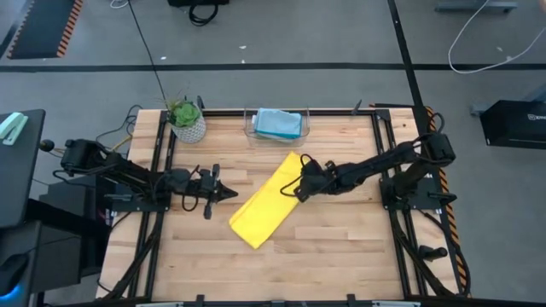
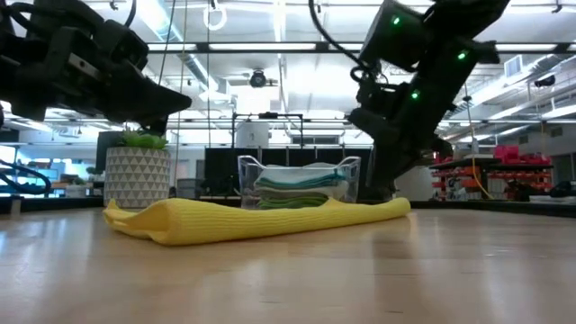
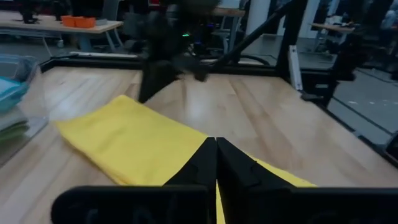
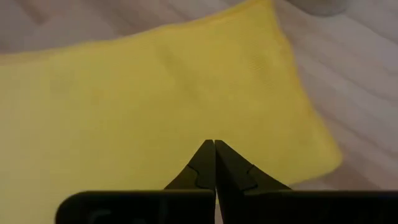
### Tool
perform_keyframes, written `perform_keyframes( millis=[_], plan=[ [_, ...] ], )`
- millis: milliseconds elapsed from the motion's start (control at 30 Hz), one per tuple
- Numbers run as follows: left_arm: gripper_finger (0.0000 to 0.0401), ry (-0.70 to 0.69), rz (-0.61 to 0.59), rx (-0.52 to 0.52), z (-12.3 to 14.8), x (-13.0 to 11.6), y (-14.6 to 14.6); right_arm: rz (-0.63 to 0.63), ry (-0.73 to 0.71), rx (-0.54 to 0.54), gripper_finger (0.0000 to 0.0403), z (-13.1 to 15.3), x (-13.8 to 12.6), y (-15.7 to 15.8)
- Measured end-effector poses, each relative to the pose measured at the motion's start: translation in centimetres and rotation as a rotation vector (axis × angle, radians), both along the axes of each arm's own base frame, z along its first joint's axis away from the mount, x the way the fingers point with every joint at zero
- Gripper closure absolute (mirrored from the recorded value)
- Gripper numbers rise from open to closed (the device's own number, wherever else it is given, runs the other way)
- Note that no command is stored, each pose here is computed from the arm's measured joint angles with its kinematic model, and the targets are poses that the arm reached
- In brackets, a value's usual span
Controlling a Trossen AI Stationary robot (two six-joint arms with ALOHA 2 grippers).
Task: Fold microfiber towels
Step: Fold the yellow microfiber cloth
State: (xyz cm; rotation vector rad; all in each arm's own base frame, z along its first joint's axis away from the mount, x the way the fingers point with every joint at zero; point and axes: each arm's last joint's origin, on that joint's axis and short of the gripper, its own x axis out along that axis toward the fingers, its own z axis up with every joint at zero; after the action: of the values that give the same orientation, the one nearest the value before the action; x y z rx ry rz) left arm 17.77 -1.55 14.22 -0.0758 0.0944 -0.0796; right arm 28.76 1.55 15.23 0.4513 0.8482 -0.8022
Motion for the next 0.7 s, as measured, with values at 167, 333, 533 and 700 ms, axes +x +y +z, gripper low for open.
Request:
perform_keyframes(
  millis=[167,333,533,700],
  plan=[
    [0.0392,-0.032,-0.012,-0.001,0.3,0.0,-0.2,-0.007,0.032,-0.003,0.0399,-0.3,0.2,-1.9],
    [0.0382,-0.027,-0.013,0.015,0.2,0.0,-0.2,0.031,0.068,0.040,0.0398,-0.9,0.5,-3.6],
    [0.0395,0.002,-0.041,0.037,0.0,-0.1,-0.7,0.034,0.073,0.028,0.0399,-1.7,0.9,-6.2],
    [0.0383,0.013,-0.050,0.044,-0.2,-0.1,-0.8,0.089,0.021,0.018,0.0399,-2.4,1.6,-9.4]
  ],
)
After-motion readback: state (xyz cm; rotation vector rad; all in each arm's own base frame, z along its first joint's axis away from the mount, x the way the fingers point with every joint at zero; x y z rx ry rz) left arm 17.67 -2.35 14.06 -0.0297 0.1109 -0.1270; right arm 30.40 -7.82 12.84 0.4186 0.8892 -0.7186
